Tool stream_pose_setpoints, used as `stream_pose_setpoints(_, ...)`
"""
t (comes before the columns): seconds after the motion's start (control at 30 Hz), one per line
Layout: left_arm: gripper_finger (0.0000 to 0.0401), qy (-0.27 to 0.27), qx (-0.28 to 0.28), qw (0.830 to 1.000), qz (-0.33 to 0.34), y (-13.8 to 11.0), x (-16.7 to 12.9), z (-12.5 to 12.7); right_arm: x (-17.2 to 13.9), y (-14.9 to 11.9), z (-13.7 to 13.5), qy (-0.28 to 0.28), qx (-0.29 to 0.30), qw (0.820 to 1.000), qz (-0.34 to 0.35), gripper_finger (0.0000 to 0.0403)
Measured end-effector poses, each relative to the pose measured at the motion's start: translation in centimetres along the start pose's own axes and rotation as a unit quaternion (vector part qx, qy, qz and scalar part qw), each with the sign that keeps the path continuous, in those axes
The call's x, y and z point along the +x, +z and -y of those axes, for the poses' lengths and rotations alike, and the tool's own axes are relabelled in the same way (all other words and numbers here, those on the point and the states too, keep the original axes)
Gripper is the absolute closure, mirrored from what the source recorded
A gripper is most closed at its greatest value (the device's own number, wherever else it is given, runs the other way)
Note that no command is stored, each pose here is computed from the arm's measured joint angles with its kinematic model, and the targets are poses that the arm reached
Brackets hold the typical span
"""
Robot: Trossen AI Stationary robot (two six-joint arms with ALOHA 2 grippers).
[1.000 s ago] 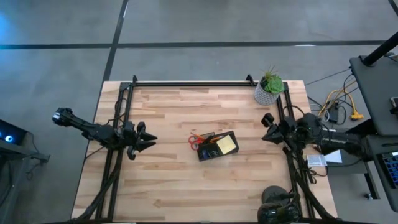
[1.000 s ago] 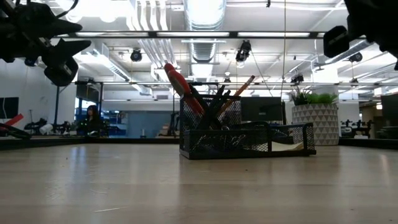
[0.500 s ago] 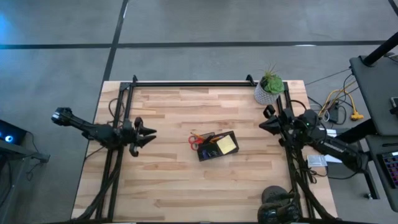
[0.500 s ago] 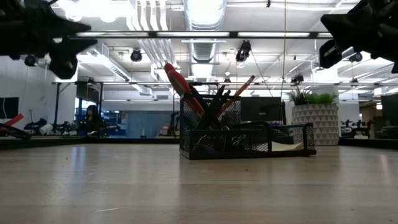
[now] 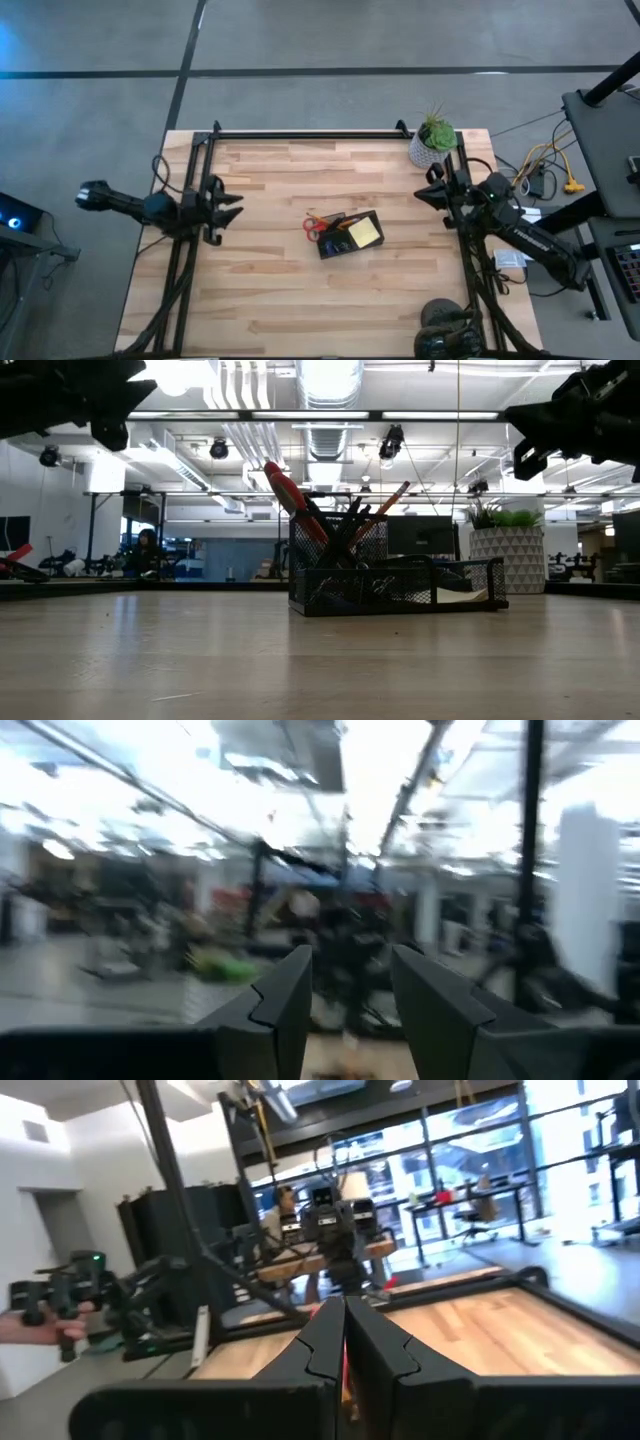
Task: Pick and place office supplies into organizer
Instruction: Return to Home Position
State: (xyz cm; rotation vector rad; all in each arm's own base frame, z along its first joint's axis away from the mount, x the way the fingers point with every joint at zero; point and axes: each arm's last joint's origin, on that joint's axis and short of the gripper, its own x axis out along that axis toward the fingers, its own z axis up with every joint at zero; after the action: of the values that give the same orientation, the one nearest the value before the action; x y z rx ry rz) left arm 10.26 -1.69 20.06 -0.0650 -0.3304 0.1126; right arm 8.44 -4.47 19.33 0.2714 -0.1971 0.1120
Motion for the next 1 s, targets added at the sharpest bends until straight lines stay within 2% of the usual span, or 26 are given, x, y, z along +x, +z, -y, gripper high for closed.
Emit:
stream_pose_setpoints(0.1,0.0278,0.038,0.032,0.999,0.011,0.0,0.7,-0.6,-0.2,0.1,0.2,-0.015,-0.013,1.0,0.003,0.0394)
stream_pose_setpoints(0.23,0.0278,0.07,0.033,0.997,-0.03,-1.2,1.7,-2.0,-0.4,0.2,0.6,-0.036,-0.016,0.999,0.006,0.0394)
stream_pose_setpoints(0.4,0.0278,0.058,0.05,0.997,-0.029,-1.2,2.3,-4.2,-0.7,0.3,0.9,-0.055,-0.022,0.998,0.01,0.0394)
stream_pose_setpoints(0.5,0.0278,0.03,0.044,0.998,-0.036,-0.4,2.5,-4.9,-0.7,0.3,0.9,-0.038,-0.02,0.999,-0.001,0.0394)
stream_pose_setpoints(0.67,0.0278,0.063,0.002,0.996,-0.056,0.3,2.1,-4.9,-0.8,0.2,0.7,-0.005,-0.002,1.0,-0.02,0.0394)
stream_pose_setpoints(0.77,0.0278,0.07,0.001,0.997,-0.031,1.0,1.7,-4.6,-1.0,0.1,0.9,-0.016,0.005,1.0,-0.023,0.0394)
stream_pose_setpoints(1.0,0.0278,0.062,-0.024,0.996,-0.053,0.5,0.9,-3.7,-1.3,0.0,1.4,-0.046,0.006,0.999,-0.027,0.0394)
